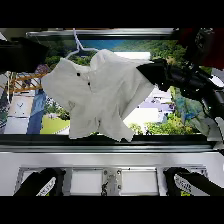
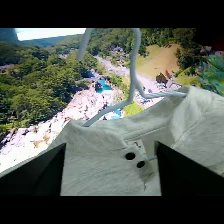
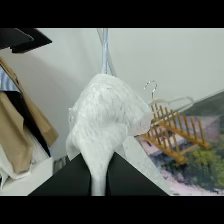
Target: Fold the clothes and pants, and hang the long-sleeved shirts on hangers.
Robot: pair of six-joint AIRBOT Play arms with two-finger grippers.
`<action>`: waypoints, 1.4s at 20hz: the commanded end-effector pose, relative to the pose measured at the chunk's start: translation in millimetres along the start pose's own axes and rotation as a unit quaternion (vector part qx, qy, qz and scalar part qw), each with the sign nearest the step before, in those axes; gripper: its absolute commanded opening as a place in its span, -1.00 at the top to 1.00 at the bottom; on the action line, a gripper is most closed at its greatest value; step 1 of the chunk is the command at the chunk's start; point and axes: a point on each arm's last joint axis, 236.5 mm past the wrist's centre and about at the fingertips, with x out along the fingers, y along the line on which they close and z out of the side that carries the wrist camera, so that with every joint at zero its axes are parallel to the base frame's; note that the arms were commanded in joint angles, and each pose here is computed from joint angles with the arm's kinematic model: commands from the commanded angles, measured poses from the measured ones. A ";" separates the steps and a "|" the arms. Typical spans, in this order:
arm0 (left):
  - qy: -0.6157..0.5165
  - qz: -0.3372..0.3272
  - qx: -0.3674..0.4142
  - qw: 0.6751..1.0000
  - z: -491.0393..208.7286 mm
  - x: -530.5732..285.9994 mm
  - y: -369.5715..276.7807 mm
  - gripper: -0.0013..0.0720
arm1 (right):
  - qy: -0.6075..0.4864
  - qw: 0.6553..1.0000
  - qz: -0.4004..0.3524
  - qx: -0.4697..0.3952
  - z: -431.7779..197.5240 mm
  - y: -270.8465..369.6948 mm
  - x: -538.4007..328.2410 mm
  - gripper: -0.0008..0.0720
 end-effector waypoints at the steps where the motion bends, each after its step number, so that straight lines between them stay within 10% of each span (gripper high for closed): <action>1: -0.010 0.024 -0.017 1.000 1.5 -16.6 14.0 0.77 | -0.053 0.998 -0.020 -0.029 27.1 -7.5 -2.5 0.94; 12: 0.094 -0.051 0.008 0.994 -38.9 59.0 -33.1 0.90 | -0.132 0.909 -0.337 -0.206 161.3 -58.7 -159.1 0.94; 23: 0.167 -0.065 0.009 0.984 -76.0 119.8 -43.1 0.90 | -0.219 0.567 -0.731 -0.309 278.1 4.0 -423.7 0.94; 28: 0.158 -0.066 0.009 0.985 -71.6 120.6 -43.6 0.90 | -0.223 0.502 -0.758 -0.352 317.5 28.8 -439.8 0.94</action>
